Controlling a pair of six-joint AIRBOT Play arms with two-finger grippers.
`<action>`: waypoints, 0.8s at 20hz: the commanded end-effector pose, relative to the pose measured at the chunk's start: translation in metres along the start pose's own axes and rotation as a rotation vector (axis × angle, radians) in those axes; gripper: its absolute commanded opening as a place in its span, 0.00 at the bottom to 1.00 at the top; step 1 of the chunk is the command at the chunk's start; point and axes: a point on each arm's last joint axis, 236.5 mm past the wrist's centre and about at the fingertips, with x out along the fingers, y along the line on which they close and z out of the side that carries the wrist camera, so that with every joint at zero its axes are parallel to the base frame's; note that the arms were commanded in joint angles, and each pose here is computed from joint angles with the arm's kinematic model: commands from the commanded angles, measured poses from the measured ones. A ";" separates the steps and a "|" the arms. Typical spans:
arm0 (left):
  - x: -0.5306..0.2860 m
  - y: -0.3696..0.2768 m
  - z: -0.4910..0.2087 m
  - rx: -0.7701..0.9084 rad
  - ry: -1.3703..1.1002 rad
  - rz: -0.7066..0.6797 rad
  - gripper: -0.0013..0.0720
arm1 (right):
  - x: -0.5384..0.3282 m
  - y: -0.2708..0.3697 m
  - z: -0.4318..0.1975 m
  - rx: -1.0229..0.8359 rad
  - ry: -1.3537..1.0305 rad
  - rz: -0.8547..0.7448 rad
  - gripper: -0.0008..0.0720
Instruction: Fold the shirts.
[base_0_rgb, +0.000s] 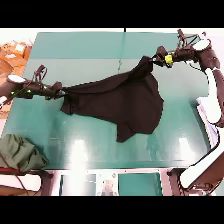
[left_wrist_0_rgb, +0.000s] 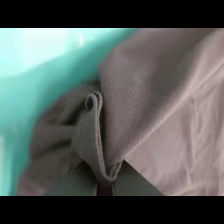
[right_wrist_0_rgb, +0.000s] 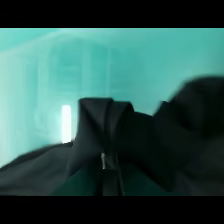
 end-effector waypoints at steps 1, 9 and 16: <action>-0.004 0.007 0.026 0.048 -0.024 0.036 0.18 | -0.028 -0.032 -0.016 0.088 0.101 -0.026 0.17; -0.067 0.050 0.020 0.043 0.099 0.177 0.59 | -0.132 -0.118 -0.109 0.231 0.134 -0.303 0.15; -0.072 0.047 0.000 0.033 0.186 0.160 0.59 | -0.120 -0.150 -0.271 0.439 0.312 -0.345 0.83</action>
